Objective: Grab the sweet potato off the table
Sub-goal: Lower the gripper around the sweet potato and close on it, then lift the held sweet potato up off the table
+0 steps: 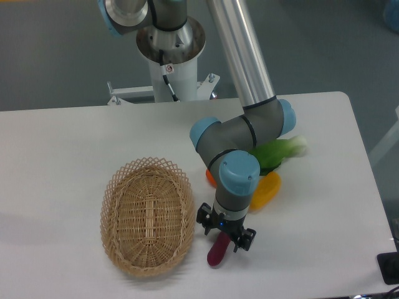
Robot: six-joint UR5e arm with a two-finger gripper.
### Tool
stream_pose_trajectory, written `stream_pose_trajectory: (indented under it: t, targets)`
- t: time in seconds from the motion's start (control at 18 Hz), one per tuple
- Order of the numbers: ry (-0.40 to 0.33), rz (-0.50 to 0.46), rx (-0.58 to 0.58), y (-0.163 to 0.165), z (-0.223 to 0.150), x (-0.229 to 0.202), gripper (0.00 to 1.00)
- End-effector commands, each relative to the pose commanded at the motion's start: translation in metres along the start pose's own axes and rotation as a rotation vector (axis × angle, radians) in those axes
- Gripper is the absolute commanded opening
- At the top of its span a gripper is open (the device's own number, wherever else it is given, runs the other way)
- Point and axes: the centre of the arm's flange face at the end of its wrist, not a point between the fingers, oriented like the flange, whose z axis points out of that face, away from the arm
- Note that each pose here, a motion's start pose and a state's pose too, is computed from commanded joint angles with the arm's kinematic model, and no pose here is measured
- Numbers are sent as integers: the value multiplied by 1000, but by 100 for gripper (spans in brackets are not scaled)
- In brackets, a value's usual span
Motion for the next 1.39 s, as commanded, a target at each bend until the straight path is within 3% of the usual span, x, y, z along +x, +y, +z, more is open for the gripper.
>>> stream_pose_trajectory:
  t: [0.17, 0.39, 0.72, 1.0, 1.17, 1.39]
  targets:
    - [-5, 4, 0, -1, -3, -1, 35]
    - [-13, 6, 3, -2, -6, -3, 29]
    - [-64, 10, 32, 0, -38, -23, 28]
    - [-130, 12, 52, 41, -86, -60, 25]
    - [-168, 10, 59, 73, -121, -83, 16]
    - [-211, 1, 79, 101, -159, -101, 19]
